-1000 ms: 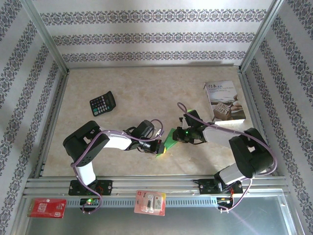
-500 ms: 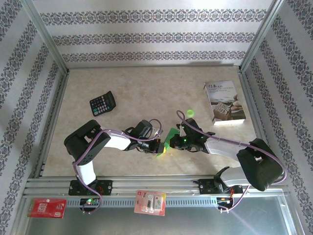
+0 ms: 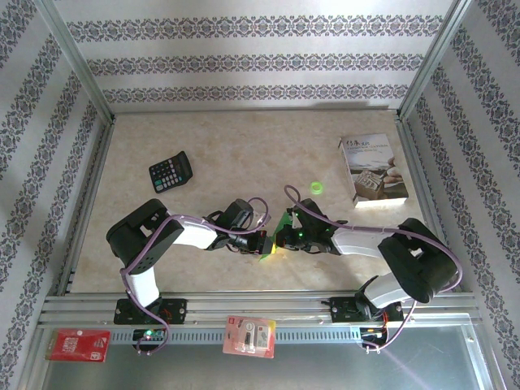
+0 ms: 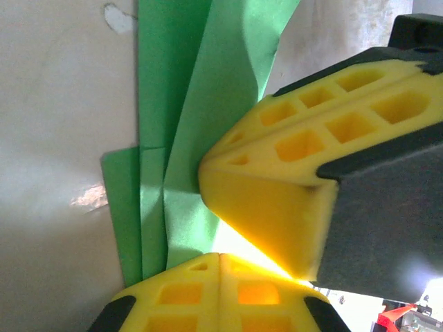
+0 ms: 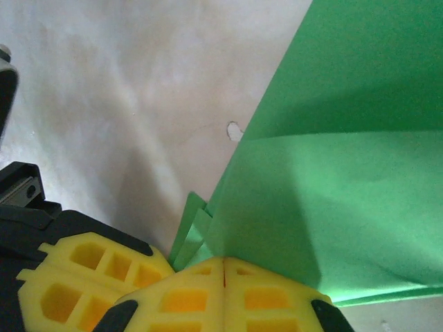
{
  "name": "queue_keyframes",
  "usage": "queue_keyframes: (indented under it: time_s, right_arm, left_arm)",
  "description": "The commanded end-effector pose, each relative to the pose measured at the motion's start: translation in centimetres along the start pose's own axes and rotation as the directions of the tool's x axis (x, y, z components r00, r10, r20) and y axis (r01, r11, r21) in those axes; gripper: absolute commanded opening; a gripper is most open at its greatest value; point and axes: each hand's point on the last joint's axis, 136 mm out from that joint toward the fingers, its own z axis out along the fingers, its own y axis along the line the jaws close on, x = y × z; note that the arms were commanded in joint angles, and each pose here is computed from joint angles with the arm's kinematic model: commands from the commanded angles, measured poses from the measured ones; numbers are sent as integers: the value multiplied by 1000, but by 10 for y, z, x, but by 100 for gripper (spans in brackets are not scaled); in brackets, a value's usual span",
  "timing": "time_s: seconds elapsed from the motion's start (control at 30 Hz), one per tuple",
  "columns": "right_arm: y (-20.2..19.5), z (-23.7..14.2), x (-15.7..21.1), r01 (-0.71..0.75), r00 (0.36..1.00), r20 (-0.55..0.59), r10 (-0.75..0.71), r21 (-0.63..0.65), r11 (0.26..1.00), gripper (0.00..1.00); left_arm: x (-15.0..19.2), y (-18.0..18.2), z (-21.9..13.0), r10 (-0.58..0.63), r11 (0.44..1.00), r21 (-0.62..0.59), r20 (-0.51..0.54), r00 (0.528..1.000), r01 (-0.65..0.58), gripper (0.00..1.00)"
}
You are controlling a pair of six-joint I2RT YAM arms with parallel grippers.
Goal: Fold a paper plane with a square sheet of paper (pick it up from the middle)
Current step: Fold the wing for the fifth time at the center of the table.
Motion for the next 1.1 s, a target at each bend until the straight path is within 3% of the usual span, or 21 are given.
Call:
queue_keyframes:
  time_s: [0.0, 0.3, 1.07]
  right_arm:
    - [-19, 3, -6, -24, 999, 32, 22, 63, 998, 4]
    - [-50, 0, -17, -93, 995, 50, 88, 110, 990, 3]
    - [-99, -31, -71, -295, 942, 223, 252, 188, 937, 3]
  left_arm:
    - [30, 48, 5, -94, 984, -158, -66, 993, 83, 0]
    - [41, 61, 4, -116, 975, -200, -87, 989, 97, 0]
    - [52, 70, 0, -124, 968, -232, -107, 987, 96, 0]
